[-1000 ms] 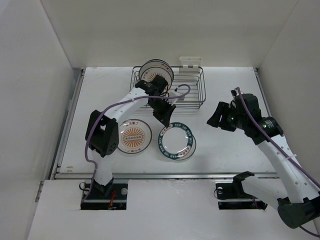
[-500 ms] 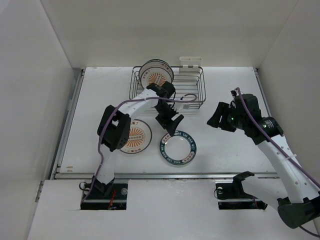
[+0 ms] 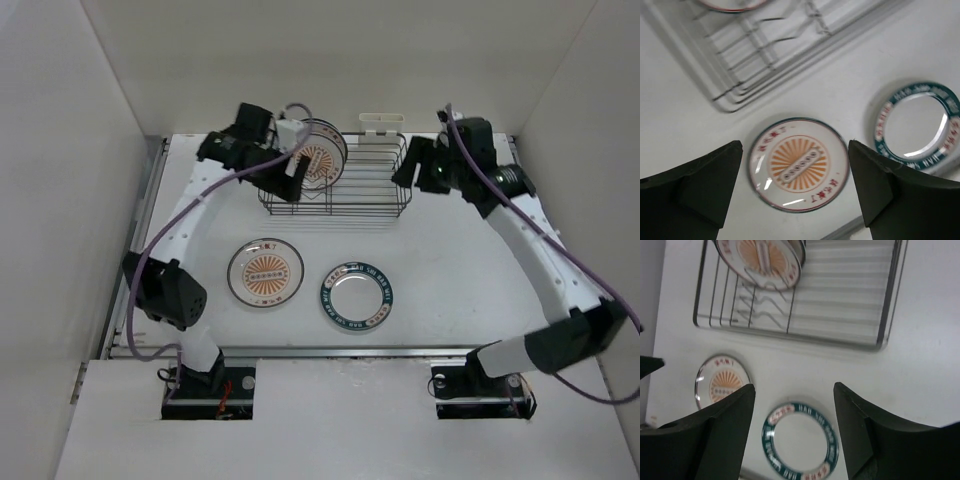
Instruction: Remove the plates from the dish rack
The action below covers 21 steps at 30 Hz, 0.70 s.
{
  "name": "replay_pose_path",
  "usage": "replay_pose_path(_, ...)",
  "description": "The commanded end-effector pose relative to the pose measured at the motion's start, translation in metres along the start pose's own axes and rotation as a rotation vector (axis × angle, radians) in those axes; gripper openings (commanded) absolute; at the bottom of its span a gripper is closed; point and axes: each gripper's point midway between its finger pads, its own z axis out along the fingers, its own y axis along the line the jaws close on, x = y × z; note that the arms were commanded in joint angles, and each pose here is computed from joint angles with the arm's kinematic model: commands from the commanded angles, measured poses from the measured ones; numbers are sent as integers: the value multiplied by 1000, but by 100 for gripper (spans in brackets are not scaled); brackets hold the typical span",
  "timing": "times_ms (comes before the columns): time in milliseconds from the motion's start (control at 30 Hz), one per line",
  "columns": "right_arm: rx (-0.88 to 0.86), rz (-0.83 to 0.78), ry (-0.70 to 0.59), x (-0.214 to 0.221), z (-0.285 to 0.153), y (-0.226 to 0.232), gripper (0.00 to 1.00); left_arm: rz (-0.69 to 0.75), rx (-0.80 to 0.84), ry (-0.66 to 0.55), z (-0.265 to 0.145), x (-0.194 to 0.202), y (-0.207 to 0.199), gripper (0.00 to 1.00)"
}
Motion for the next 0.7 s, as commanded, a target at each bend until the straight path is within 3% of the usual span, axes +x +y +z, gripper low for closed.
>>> replay_pose_path(0,-75,-129,-113,-63,45,25,70,-152,-233,-98,-44,-7,64,85)
replay_pose_path(67,-81,-190,-174,-94,59,45,68,-210,-324,-134,-62,-3,99,90)
replay_pose_path(100,-54,-217,-117,-85,95,40,68,-227,-351,-147,-71,-1,108,91)
replay_pose_path(300,-90,-375,-151,-104,165,74,60,-363,-454,-123,-78,27,163,93)
replay_pose_path(367,-97,-389,-149,-96,195,75,59,-394,-416,-97,-64,34,165,93)
replay_pose_path(600,-134,-404,-214,-88,239,79,57,-480,-285,-85,-20,17,173,93)
replay_pose_path(667,-132,-404,-210,-85,248,77,56,-489,-250,-32,8,19,172,93)
